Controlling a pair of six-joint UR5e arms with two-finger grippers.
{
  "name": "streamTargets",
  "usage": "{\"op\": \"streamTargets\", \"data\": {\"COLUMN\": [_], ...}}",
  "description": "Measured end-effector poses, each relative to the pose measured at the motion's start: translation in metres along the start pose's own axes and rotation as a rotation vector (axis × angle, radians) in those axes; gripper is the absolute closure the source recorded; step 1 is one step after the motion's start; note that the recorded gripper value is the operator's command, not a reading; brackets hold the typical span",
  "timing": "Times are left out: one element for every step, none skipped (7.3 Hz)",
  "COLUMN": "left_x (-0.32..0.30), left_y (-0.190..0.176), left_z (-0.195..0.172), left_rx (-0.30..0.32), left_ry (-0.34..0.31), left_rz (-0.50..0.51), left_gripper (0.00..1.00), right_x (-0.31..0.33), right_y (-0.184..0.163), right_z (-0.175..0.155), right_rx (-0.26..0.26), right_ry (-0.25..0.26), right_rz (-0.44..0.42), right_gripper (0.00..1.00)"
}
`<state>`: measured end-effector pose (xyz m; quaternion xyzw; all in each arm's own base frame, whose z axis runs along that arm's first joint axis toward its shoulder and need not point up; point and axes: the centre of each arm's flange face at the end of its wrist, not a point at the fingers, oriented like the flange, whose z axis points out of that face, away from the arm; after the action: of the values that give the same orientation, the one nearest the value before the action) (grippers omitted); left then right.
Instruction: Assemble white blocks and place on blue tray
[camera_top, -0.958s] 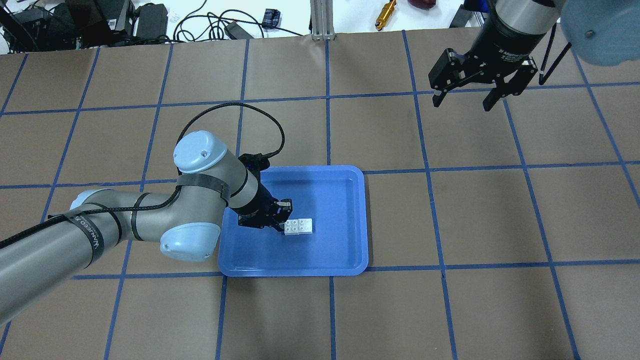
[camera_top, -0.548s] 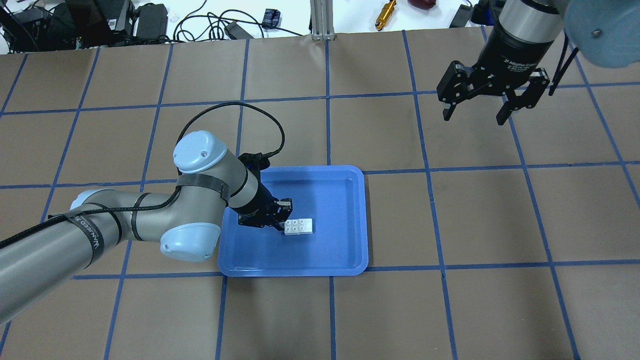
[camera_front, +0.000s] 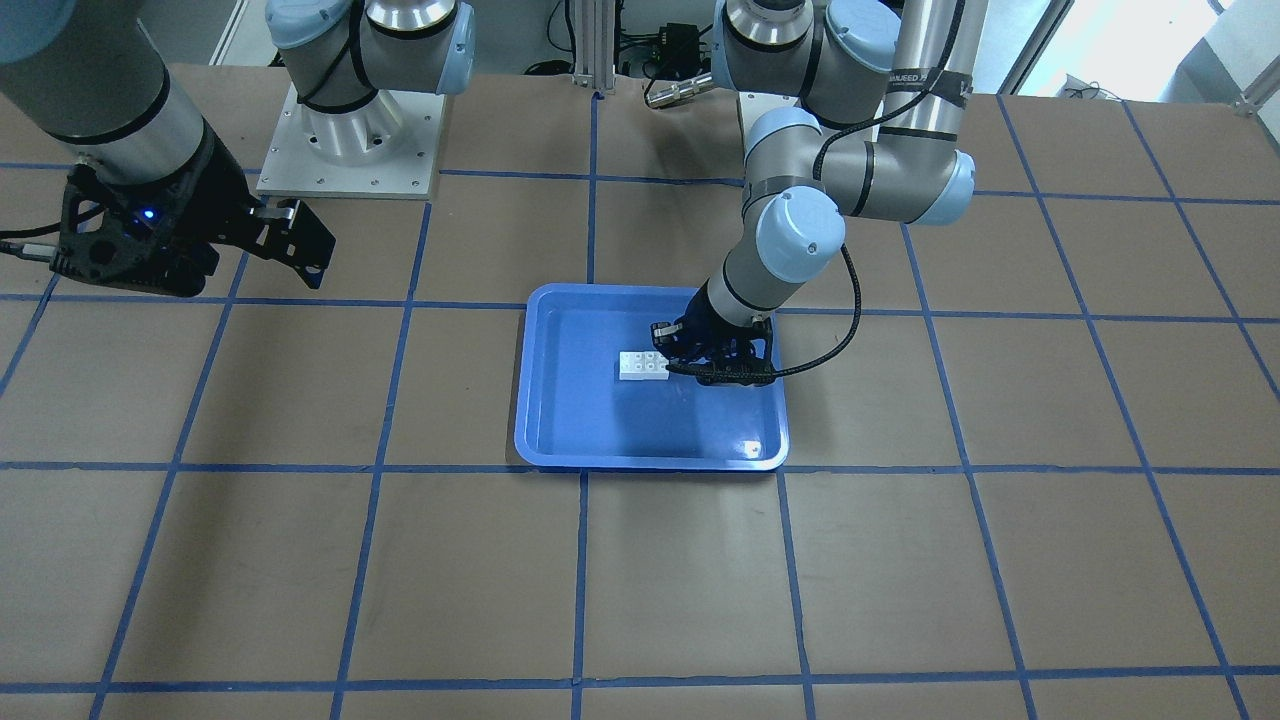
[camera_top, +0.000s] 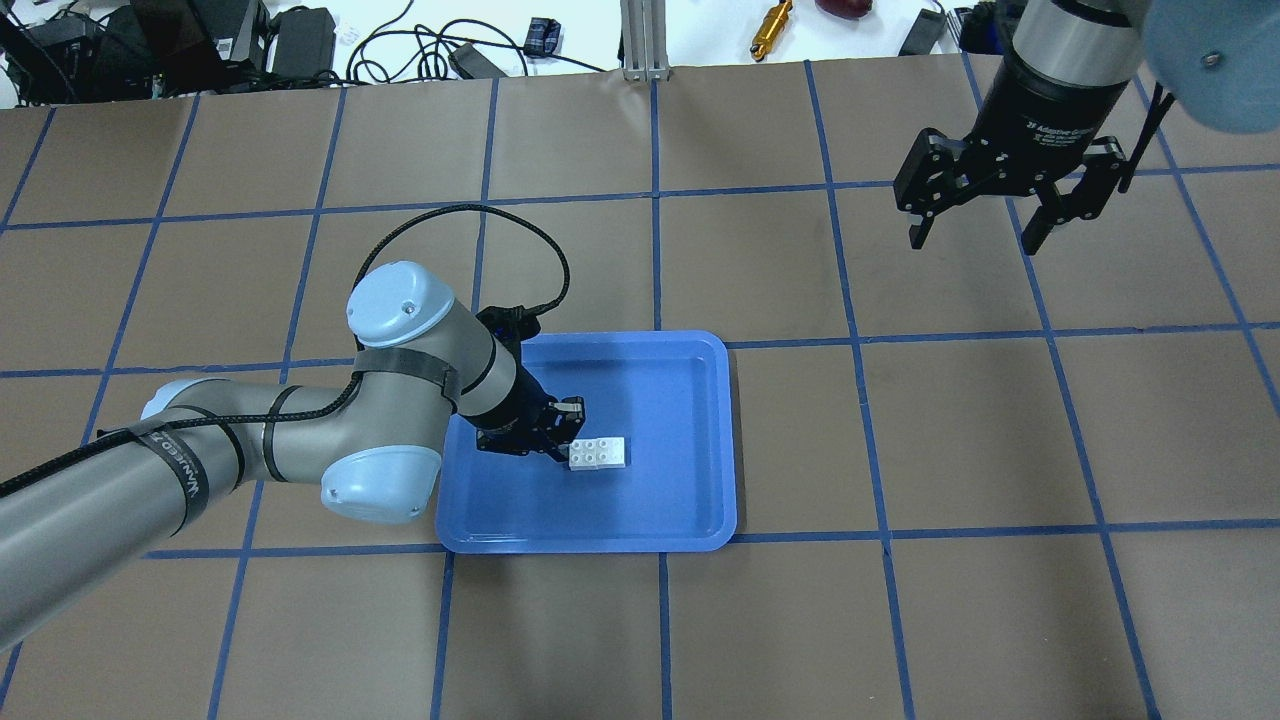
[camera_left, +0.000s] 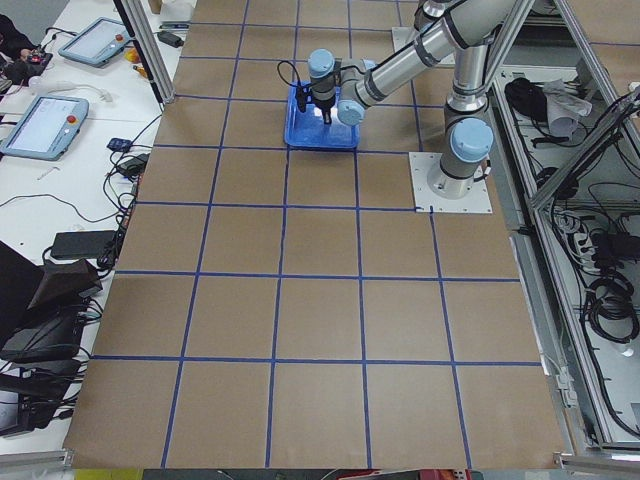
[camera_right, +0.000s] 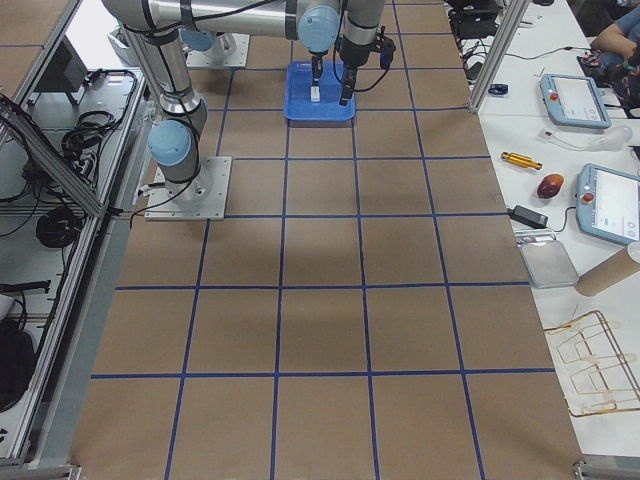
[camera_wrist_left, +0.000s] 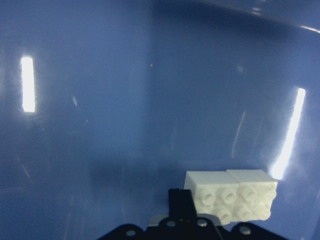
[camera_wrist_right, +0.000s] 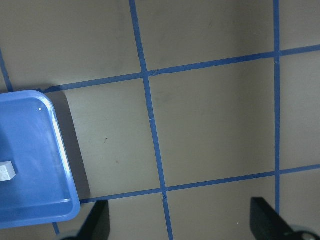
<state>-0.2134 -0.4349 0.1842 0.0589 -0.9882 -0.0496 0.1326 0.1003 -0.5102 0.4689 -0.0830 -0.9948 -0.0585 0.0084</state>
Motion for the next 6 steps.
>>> {"op": "streamTargets", "data": {"left_x": [0.002, 0.003, 0.004, 0.003, 0.002, -0.001], "left_y": [-0.007, -0.016, -0.027, -0.037, -0.045, -0.053], "left_z": [-0.012, -0.030, -0.049, -0.071, -0.096, -0.123], "left_rx": [0.027, 0.046, 0.052, 0.052, 0.056, 0.058], "left_ry": [0.002, 0.003, 0.001, -0.010, -0.033, -0.053], "left_rz": [0.018, 0.028, 0.025, 0.025, 0.027, 0.027], "left_gripper": [0.98, 0.97, 0.97, 0.95, 0.95, 0.95], "right_x": [-0.003, -0.004, -0.004, -0.004, -0.005, -0.007], "right_y": [0.002, 0.003, 0.005, 0.006, 0.007, 0.010], "right_z": [-0.001, -0.001, -0.002, -0.002, -0.004, -0.007], "right_rx": [0.004, 0.006, 0.008, 0.010, 0.014, 0.020], "right_ry": [0.005, 0.010, 0.015, 0.015, 0.009, 0.002], "right_rz": [0.024, 0.026, 0.030, 0.037, 0.038, 0.032], "right_gripper": [0.00, 0.00, 0.00, 0.00, 0.00, 0.00]}}
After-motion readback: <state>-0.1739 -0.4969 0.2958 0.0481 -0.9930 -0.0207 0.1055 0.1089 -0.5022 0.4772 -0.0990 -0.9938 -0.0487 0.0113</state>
